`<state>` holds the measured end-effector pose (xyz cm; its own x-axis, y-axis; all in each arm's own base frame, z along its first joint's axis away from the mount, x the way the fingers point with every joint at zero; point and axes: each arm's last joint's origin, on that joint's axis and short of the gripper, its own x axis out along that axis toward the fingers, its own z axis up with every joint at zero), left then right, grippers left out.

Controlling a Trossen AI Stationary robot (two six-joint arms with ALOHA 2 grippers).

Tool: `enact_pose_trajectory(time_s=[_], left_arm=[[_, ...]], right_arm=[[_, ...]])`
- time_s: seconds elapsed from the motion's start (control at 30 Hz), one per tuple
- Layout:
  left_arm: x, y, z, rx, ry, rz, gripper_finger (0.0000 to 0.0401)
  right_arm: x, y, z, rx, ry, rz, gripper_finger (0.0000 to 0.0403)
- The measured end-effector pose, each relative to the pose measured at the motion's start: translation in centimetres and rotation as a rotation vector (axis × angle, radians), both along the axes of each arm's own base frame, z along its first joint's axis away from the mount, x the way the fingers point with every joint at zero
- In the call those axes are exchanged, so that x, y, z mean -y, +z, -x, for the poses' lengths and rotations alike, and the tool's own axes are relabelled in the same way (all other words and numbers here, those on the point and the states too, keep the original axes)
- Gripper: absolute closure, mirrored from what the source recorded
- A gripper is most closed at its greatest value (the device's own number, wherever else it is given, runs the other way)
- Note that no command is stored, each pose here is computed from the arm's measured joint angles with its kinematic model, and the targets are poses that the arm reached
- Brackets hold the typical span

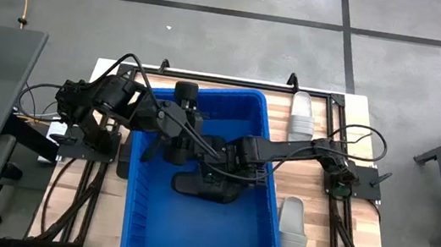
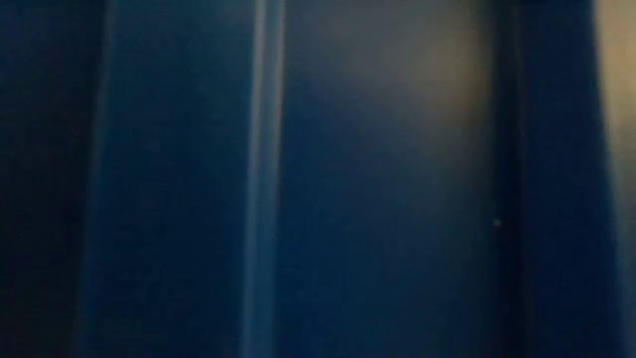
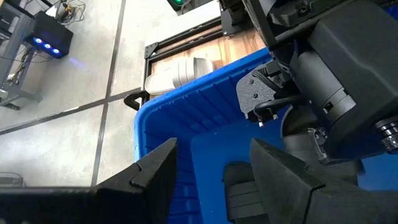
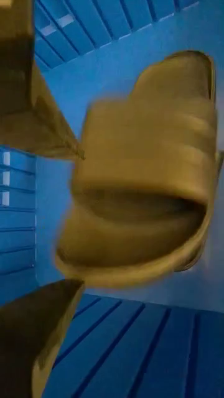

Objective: Pick and place slides into bin
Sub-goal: Put the bottom black slide in the bin, then put the black slide in the bin

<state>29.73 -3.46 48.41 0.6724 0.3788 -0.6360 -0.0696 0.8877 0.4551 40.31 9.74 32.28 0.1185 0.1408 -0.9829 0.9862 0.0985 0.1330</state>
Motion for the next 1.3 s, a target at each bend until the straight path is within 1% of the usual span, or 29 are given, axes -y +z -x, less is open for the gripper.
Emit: enact_pose_trajectory(time_s=[0.13,0.33,0.4,0.53,0.67,0.8,0.9,1.0,1.07,1.13,1.23,1.3], left_arm=[[0.0,0.0,0.0,0.001,0.000,0.000,0.0210],[0.0,0.1,-0.1,0.010,0.000,0.001,0.0210],[0.0,0.1,-0.1,0.010,0.000,0.001,0.0210],[0.0,0.1,-0.1,0.007,-0.003,0.001,0.0210],[0.2,0.0,-0.1,-0.018,-0.085,0.032,0.0210],[0.4,-0.1,-0.1,-0.023,-0.125,0.073,0.0210],[0.2,0.1,-0.1,-0.014,-0.139,0.084,0.0210],[-0.7,0.6,0.1,0.022,-0.164,0.146,0.0210],[-1.6,0.7,0.2,0.033,-0.169,0.197,0.0210],[-2.7,0.8,0.5,0.031,-0.141,0.232,0.0210],[-4.0,1.1,1.4,0.029,-0.139,0.288,0.0210],[-4.9,1.4,1.8,0.048,-0.194,0.371,0.0210]], right_arm=[[-0.1,-0.1,-0.1,-0.008,0.010,-0.021,0.0067],[0.5,-0.2,-0.2,-0.008,0.033,-0.042,0.0066],[0.7,-0.2,-0.3,0.001,0.072,-0.028,0.0066],[1.0,-0.2,-0.3,0.015,0.170,-0.034,0.0066],[1.6,-0.1,-0.4,0.027,0.234,-0.037,0.0066],[2.2,-0.1,-0.7,0.051,0.270,0.027,0.0066],[2.8,0.3,-0.6,0.082,0.329,0.061,0.0068],[3.3,1.0,-0.4,0.114,0.356,0.080,0.0068],[3.7,1.3,0.0,0.106,0.368,0.102,0.0068],[4.2,1.7,0.3,0.097,0.365,0.113,0.0068],[5.4,3.2,0.9,0.150,0.352,0.157,0.0068],[6.3,3.8,1.2,0.163,0.327,0.166,0.0067]])
